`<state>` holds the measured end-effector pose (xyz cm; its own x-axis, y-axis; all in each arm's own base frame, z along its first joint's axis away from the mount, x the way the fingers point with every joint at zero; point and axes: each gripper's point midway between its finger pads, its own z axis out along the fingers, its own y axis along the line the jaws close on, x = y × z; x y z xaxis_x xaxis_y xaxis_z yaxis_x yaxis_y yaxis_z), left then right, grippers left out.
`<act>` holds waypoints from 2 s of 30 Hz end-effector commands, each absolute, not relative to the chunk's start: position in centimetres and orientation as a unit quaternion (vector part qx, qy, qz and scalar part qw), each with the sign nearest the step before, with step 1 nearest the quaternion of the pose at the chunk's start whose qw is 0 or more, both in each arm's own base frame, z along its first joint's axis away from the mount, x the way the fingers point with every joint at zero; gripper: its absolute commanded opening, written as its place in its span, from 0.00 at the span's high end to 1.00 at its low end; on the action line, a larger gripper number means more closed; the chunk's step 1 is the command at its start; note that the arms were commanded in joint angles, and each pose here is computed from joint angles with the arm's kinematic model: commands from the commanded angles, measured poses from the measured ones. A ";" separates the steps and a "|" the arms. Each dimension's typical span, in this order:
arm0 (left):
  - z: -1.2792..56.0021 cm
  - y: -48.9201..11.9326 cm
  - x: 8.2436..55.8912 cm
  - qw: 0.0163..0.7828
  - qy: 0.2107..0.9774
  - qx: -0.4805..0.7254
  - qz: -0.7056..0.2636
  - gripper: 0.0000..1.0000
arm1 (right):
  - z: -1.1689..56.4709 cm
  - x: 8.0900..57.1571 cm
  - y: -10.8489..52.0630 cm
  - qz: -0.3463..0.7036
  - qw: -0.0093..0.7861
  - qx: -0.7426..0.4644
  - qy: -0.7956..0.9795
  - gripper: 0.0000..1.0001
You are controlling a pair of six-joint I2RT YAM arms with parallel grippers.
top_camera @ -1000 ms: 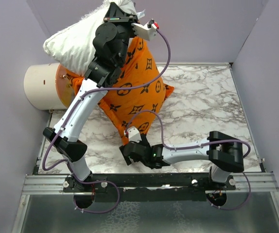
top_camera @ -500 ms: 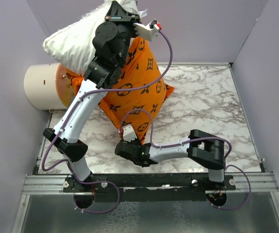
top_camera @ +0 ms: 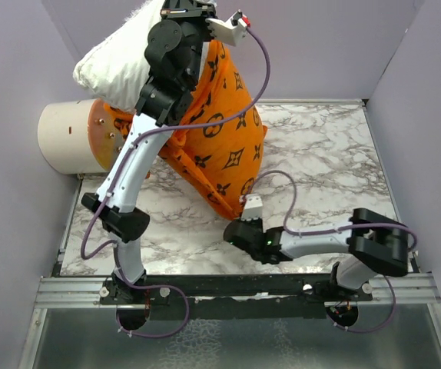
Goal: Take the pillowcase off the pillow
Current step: Remove the pillow from the pillowcase.
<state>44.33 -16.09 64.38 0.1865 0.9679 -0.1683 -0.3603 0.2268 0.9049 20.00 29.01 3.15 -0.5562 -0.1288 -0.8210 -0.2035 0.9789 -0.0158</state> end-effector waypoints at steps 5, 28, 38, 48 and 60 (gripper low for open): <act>77.5 -6.0 36.8 0.764 0.245 0.173 0.571 1.00 | 1.8 21.4 21.8 0.133 0.411 0.089 0.897 0.99; 77.8 10.1 37.2 0.742 0.249 0.111 0.612 1.00 | 1.8 21.9 11.2 0.168 0.380 0.329 0.848 0.99; 50.2 5.2 40.2 0.572 0.690 0.341 0.284 0.21 | 4.9 23.0 9.8 0.159 0.404 0.371 0.821 0.99; 32.6 3.3 36.9 0.372 0.857 0.343 0.096 0.17 | 7.4 23.0 5.9 0.132 0.434 0.415 0.789 0.99; 23.9 -3.1 35.5 0.317 0.898 0.296 -0.077 0.26 | 7.6 22.0 3.8 0.095 0.448 0.430 0.778 0.99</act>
<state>35.07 1.49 24.74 -0.6113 0.5894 -0.5282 0.5733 0.7899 0.2180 22.87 6.34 7.96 -0.2792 0.7803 -0.5596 0.5154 0.6135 0.5983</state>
